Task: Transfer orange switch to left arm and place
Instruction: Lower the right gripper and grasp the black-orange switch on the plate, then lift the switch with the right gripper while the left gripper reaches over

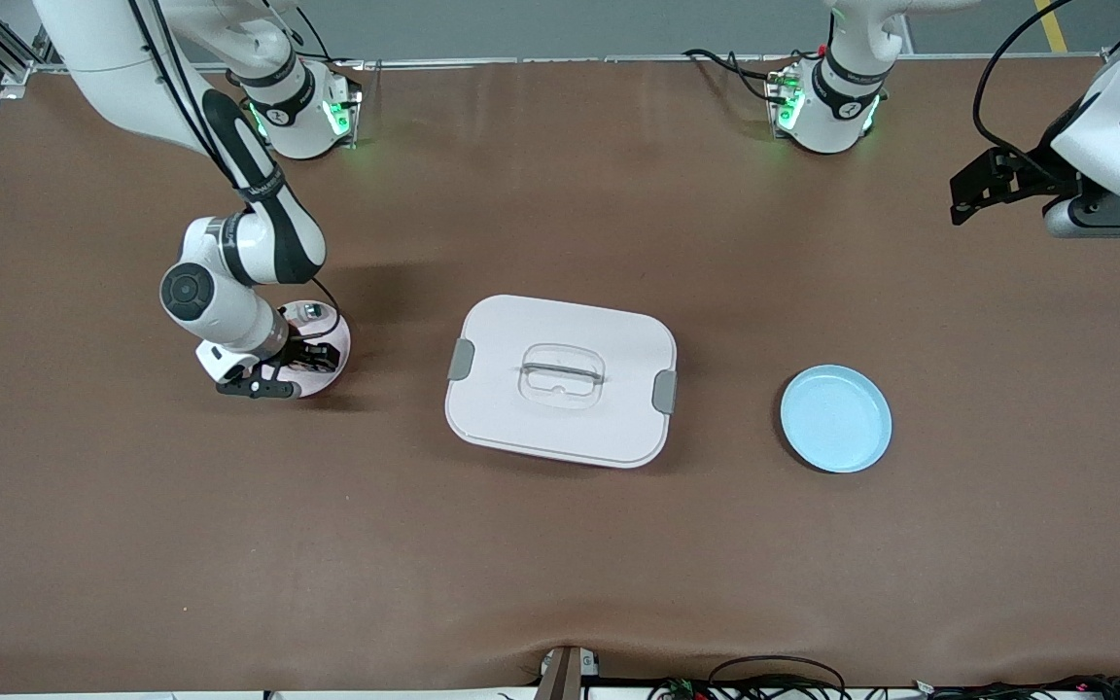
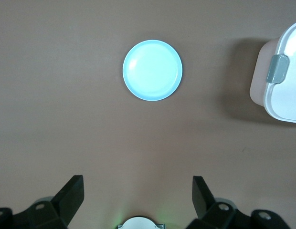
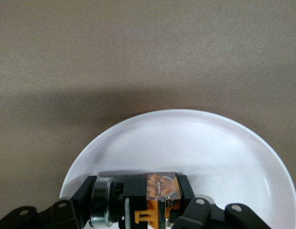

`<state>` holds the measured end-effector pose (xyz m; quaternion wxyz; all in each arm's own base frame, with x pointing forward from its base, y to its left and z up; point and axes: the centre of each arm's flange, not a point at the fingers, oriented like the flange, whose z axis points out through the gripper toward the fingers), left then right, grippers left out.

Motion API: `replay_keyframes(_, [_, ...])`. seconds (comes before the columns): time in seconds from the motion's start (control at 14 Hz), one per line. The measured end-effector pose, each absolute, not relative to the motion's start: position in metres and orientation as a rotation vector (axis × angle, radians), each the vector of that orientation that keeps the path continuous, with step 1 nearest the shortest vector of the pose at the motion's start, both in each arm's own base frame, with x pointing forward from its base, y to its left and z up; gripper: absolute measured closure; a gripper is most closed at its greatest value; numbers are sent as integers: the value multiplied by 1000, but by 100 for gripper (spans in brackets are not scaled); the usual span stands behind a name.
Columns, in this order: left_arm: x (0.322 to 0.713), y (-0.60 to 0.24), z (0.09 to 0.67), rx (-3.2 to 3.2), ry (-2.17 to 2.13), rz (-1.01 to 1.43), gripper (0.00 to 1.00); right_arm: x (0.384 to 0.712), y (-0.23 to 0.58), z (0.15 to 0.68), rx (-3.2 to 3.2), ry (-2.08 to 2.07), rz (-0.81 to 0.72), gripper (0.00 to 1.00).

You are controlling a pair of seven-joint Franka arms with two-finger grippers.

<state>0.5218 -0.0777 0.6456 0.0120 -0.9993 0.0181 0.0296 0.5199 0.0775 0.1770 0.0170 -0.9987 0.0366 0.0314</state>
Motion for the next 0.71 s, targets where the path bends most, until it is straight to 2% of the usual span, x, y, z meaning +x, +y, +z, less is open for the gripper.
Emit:
replay_keyframes(0.21, [522,-78,646,-3116,57,92,0,520,77,182,-3102,119,171,27])
replay_keyframes(0.36, [522,-78,646,-3116,57,92,0,529,78,205,-3090,121,249,27])
replay_keyframes(0.71, [522,-78,646,-3116,57,92,0,567,86,327,-2998,243,420,27])
